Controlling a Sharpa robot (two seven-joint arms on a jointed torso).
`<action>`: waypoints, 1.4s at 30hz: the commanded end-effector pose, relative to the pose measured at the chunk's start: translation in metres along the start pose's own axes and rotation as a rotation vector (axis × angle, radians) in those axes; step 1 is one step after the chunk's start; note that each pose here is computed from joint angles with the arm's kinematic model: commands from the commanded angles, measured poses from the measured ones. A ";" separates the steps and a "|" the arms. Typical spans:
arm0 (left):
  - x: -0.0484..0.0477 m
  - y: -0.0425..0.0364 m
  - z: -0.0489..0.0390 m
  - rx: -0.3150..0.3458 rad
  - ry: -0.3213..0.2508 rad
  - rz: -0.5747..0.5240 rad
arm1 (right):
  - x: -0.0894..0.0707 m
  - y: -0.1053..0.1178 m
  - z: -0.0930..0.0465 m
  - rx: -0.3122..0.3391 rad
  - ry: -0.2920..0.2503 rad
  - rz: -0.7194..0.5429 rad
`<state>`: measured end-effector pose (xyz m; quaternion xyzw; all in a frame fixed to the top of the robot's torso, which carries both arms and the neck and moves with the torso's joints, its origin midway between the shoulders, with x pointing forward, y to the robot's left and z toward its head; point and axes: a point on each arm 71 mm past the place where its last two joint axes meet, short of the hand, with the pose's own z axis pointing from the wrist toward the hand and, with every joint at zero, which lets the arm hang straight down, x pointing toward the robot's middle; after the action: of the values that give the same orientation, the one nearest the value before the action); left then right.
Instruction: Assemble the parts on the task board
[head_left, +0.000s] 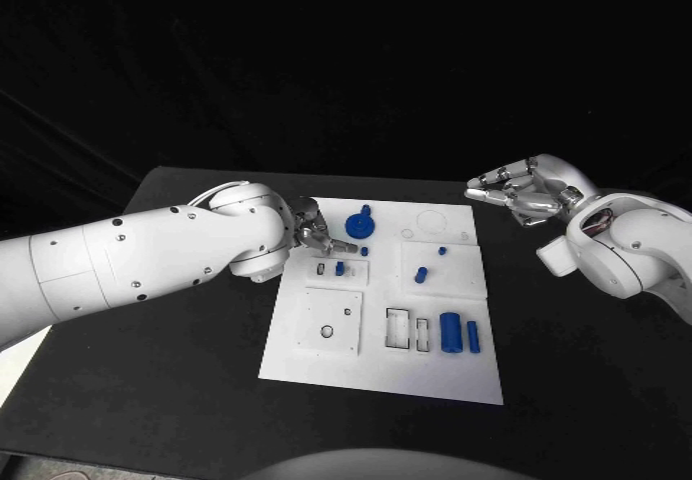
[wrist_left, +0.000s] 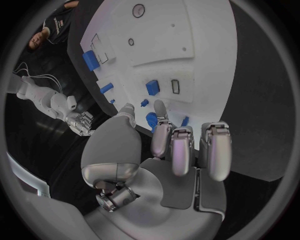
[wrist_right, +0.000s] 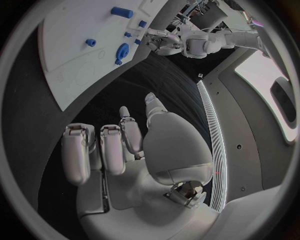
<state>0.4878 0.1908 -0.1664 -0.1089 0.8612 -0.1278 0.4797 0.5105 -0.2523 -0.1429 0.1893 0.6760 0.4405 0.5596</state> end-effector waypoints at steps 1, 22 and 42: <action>-0.0080 0.0077 -0.0026 -0.078 0.121 -0.015 | 0.001 0.000 0.001 -0.002 0.012 0.000; -0.0693 0.0256 0.0427 -0.202 0.069 0.076 | 0.004 -0.001 0.002 -0.002 0.014 0.002; -0.0603 0.0197 0.0630 -0.203 0.102 0.109 | 0.007 -0.002 0.003 -0.001 0.021 0.004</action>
<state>0.5721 0.2227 -0.1555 -0.1191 0.8913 -0.0205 0.4370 0.5124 -0.2482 -0.1476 0.1896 0.6786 0.4412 0.5557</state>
